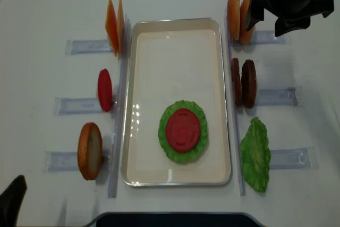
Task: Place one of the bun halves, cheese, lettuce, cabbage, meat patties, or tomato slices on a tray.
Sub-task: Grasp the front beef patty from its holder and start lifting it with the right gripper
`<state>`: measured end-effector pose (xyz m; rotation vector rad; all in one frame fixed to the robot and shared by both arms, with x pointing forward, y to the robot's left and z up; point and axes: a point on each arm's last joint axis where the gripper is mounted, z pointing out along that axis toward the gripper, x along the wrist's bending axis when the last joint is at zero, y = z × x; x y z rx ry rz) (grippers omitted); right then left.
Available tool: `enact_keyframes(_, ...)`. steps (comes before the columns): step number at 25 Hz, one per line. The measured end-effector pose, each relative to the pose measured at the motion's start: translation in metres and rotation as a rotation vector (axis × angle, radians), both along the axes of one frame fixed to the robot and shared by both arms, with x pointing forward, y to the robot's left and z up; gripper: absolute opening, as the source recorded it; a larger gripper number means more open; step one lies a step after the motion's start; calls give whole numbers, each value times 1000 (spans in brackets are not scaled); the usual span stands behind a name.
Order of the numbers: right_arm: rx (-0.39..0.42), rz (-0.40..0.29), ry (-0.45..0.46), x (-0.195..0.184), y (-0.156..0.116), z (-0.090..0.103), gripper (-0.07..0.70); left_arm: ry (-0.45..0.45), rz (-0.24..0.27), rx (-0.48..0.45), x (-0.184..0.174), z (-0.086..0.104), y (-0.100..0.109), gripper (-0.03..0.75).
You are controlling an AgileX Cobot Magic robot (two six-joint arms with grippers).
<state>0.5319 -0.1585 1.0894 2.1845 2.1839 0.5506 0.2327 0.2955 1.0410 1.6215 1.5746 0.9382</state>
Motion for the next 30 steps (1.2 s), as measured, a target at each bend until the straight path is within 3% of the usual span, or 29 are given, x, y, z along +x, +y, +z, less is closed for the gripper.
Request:
enact_keyframes(6, -25, 44, 61, 2, 21, -21, 507, 0, 0, 0, 0, 0, 0, 640)
enact_keyframes(16, -55, 49, 136, 9, 34, -49, 510, 0, 0, 0, 0, 0, 0, 640)
enact_keyframes(30, -57, 50, 193, 16, 44, -72, 510, 0, 0, 0, 0, 0, 0, 640)
